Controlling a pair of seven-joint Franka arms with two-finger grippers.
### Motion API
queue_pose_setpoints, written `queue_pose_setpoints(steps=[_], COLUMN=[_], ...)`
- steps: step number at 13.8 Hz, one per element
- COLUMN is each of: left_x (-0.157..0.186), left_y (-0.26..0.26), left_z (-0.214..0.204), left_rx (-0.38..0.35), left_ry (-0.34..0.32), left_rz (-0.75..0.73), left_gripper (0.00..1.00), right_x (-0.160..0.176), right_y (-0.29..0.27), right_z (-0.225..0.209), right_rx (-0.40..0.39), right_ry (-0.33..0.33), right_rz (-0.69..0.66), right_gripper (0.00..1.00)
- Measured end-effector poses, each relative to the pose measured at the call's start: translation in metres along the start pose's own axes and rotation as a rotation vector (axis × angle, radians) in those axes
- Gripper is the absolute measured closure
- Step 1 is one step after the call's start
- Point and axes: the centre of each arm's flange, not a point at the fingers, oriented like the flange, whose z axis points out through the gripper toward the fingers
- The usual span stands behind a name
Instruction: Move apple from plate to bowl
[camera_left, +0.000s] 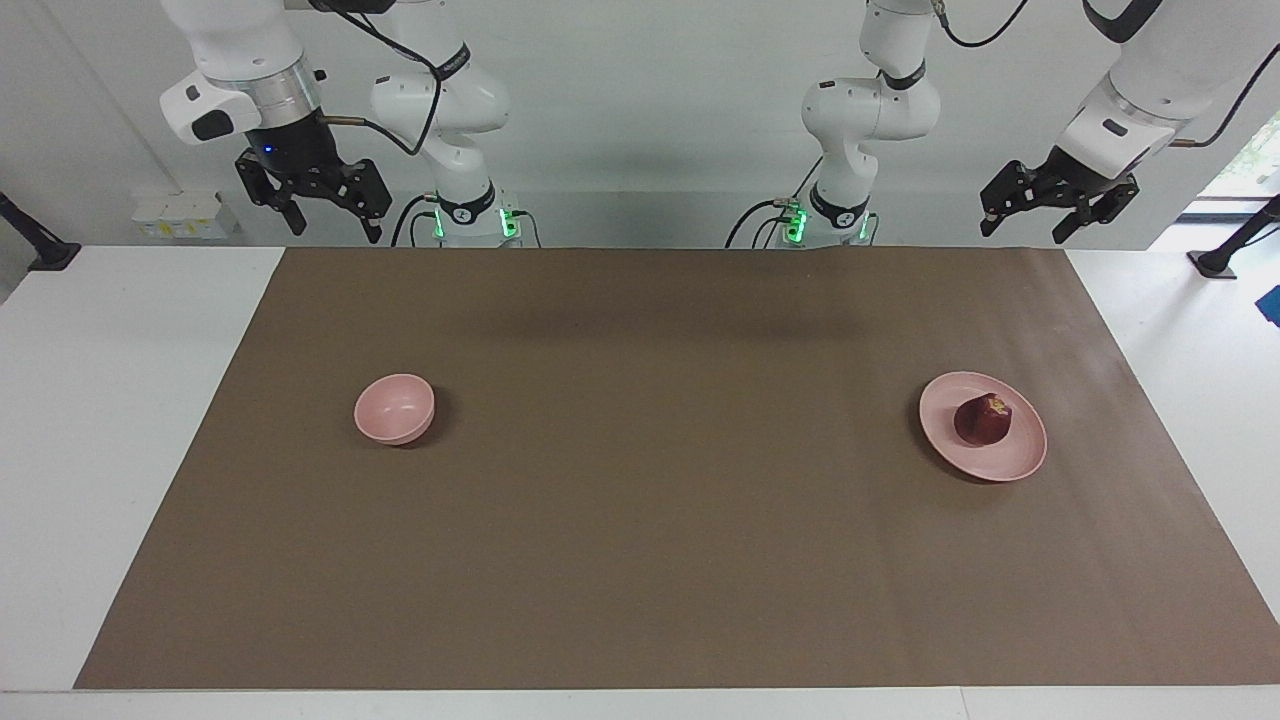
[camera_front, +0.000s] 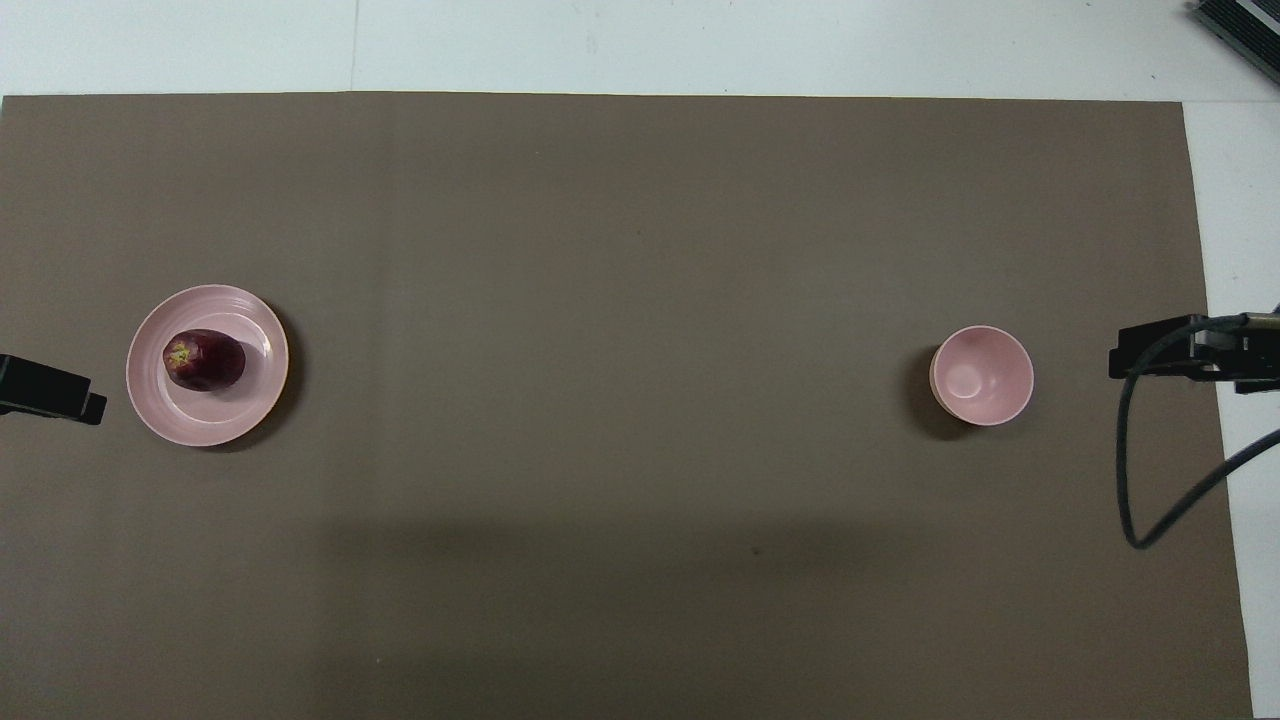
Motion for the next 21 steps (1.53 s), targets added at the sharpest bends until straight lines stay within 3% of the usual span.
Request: queue_pose_setpoints(steps=[12,21], left_x=[0.003,0.052], left_y=[-0.006,-0.076], left_z=[0.003,0.051], left_rx=[-0.001,0.02], left_ry=[0.001,0.044], left_rz=[0.009,0.098], left_gripper=[0.0,0.0], right_x=[0.002,0.001], right_y=[0.012,0.007], right_z=[0.006,0.01], right_rx=[-0.002,-0.003], right_ry=[-0.012,-0.019], right_rz=[0.023,0.014], right_gripper=[0.0,0.0])
